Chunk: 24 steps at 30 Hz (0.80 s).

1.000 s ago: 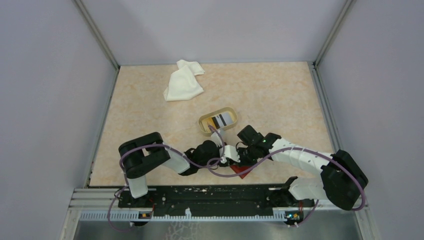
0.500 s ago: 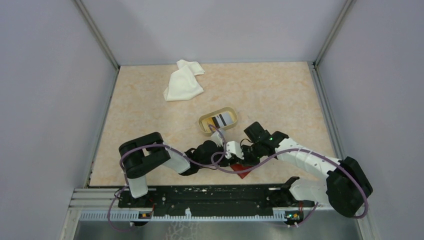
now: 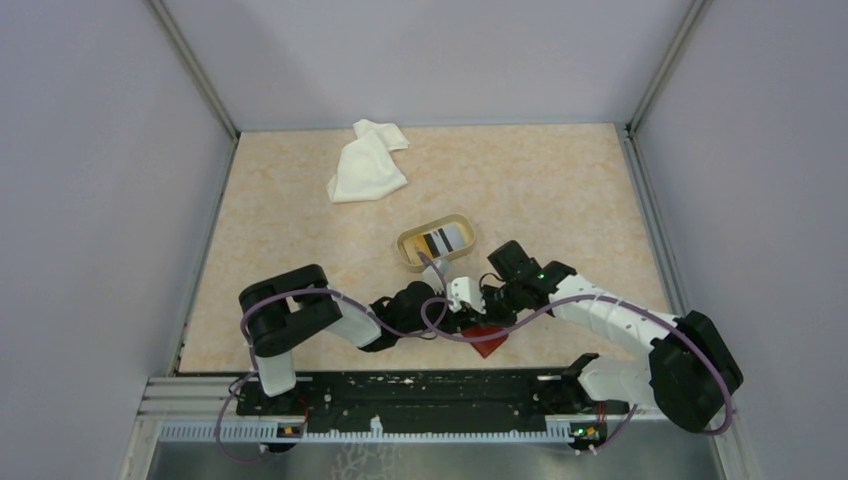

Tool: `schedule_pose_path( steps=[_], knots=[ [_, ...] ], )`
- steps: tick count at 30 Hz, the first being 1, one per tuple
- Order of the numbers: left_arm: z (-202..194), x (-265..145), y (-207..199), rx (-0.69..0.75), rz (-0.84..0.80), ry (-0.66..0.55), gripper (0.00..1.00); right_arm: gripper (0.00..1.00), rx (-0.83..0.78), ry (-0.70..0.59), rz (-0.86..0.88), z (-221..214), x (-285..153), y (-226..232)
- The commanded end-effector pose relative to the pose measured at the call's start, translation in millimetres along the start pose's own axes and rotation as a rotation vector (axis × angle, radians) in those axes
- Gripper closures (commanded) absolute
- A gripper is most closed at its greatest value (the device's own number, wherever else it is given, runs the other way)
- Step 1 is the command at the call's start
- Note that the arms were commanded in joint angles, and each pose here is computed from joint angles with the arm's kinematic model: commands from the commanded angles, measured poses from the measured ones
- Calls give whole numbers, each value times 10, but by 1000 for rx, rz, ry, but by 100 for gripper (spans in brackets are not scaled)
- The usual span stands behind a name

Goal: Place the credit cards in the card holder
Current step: Close the card holder at the center of the board.

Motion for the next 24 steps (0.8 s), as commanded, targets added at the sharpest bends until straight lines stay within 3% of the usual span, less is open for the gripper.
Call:
schedule_pose_path(
  steps=[1,24],
  knots=[
    [-384,-237,941,38,331,140,100,85,-33,6,-40,88,-9,-159],
    [-425,-199,857,42,287,172,100,95,-32,151,52,-158,236,29]
  ],
)
Point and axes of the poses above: each gripper's point midway between its finger pads, its own x axis out along the fingers, its own y axis along the line the jaws close on, z = x × y, the point moved 2 cm from there along -x, back along the fingers, and after that the axes turned 13 degrees about -x, right-handed, at the moved point
